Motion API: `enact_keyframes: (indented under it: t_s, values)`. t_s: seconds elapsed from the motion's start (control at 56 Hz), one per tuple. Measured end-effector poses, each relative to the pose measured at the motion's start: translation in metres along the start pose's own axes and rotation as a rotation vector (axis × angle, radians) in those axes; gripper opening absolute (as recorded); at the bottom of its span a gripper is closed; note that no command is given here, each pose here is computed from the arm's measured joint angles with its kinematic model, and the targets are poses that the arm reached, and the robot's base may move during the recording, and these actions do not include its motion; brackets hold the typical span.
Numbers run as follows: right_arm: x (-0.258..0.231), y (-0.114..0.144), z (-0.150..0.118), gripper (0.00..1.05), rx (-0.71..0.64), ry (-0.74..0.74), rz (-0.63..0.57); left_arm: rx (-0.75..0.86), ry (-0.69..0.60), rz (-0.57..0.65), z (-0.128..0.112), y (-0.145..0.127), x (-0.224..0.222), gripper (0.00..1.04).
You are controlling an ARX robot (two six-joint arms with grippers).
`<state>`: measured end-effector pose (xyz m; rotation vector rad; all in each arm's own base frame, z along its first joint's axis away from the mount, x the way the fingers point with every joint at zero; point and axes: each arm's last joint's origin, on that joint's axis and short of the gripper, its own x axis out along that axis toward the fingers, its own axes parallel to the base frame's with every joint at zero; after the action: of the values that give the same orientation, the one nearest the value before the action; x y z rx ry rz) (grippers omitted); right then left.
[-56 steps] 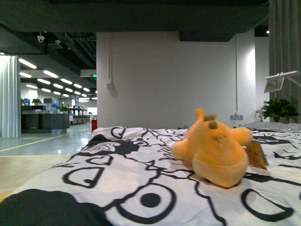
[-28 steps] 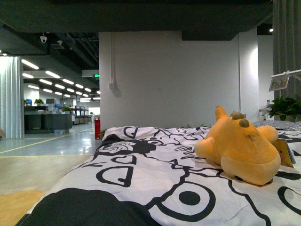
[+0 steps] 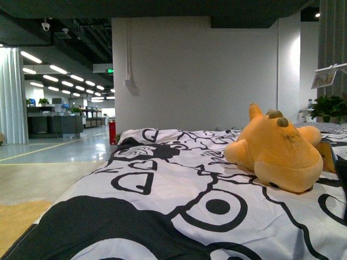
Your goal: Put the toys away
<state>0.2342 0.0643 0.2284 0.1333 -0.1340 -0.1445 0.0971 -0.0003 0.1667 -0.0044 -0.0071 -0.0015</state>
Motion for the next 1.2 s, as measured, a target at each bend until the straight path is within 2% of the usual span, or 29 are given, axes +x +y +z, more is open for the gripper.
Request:
enact_keyframes:
  t_s: [0.446,0.804,1.0,1.196]
  values:
    - [0.074,0.049,0.008,0.98,-0.21,-0.184,-0.12,0.0,0.0,0.0,0.0,0.0,0.0,0.98]
    - [0.115,0.082,0.001,0.98,-0.29,-0.167,-0.114,0.0,0.0,0.0,0.0,0.0,0.0,0.98]
    - [0.141,0.09,0.0,0.98,-0.335,-0.144,-0.177,0.0,0.0,0.0,0.0,0.0,0.0,0.98]
    - [0.162,0.079,-0.003,0.98,-0.397,-0.087,-0.278,0.0,0.0,0.0,0.0,0.0,0.0,0.98]
